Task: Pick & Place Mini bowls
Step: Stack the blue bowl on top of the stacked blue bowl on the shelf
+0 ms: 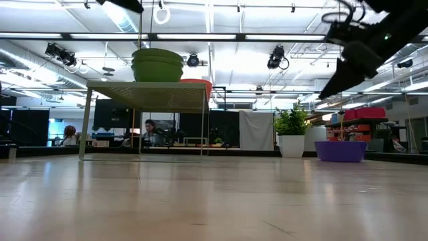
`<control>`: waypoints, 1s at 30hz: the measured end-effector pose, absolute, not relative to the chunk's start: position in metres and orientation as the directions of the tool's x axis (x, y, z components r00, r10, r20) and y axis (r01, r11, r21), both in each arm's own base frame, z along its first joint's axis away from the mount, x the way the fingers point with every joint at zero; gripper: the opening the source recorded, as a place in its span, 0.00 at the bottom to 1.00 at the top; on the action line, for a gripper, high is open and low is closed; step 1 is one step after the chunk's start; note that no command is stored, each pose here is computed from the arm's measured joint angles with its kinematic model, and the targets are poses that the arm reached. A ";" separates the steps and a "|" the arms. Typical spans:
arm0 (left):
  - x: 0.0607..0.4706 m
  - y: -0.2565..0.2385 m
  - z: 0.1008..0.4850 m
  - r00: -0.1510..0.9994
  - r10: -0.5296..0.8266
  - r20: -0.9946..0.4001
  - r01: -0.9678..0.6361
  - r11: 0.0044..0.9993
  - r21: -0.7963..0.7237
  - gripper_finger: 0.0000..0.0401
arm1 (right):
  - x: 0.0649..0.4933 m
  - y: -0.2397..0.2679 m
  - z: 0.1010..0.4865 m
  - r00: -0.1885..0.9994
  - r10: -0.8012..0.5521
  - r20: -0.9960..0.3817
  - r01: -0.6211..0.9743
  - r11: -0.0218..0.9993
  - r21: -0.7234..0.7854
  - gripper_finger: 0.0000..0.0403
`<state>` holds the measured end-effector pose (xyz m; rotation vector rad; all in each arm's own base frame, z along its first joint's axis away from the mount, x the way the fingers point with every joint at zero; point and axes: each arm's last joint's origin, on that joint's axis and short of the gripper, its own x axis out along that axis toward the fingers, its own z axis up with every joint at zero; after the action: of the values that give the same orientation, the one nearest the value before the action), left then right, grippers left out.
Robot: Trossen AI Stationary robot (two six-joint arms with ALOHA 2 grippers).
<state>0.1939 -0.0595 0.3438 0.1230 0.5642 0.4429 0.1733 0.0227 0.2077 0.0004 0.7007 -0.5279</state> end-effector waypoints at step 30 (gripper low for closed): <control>0.195 -0.103 0.287 0.905 0.165 -0.391 -0.127 0.985 0.121 0.01 | 0.180 -0.098 0.153 0.327 -0.297 -0.897 0.560 0.826 -0.069 0.39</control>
<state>0.1950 -0.1028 0.2868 0.0936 0.4120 0.1508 0.1800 -0.0979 0.1526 0.2736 1.1036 -0.5701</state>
